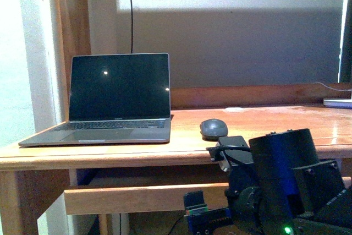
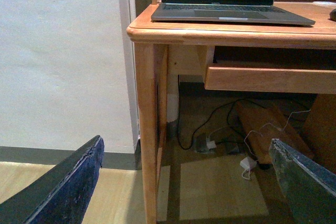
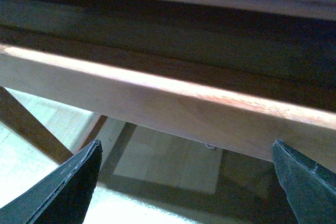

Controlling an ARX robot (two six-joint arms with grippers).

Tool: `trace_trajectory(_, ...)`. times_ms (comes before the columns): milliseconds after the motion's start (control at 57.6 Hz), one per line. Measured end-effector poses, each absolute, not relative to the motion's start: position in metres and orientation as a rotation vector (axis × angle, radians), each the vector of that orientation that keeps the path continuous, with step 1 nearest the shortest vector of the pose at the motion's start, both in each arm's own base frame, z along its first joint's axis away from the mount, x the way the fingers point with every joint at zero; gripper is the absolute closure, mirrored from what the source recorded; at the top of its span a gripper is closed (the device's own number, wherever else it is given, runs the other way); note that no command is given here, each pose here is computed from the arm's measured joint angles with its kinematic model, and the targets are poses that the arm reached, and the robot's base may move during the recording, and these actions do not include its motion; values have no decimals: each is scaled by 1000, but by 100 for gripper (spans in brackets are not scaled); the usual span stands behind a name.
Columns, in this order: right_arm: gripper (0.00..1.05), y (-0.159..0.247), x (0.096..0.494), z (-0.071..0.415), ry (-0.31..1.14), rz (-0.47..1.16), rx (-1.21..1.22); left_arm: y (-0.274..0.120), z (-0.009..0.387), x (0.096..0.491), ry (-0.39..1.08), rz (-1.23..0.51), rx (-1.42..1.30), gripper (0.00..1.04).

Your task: Place mouse

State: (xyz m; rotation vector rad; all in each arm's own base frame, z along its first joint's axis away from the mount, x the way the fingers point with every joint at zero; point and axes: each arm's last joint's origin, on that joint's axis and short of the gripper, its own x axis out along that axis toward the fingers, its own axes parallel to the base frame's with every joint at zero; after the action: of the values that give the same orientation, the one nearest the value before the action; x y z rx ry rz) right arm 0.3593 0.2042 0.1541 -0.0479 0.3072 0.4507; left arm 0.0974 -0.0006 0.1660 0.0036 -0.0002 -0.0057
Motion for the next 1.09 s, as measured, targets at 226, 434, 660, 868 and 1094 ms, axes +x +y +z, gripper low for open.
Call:
trace_trajectory(226,7,218,365,153,311,420,-46,-1,166,97,0,-6,4,8)
trace_trajectory(434,7,220,364,153,311,420,-24,-1,166,97,0,-6,4,8)
trace_trajectory(660,7,183,341,179,269,461,72,-1,166,97,0,-5,4,8)
trace_trajectory(868,7,120,299,206,228,427,211,-1,166,97,0,-5,4,8)
trace_trajectory(1094,7,67,228,209,235,486,361,-1,166,97,0,-6,4,8)
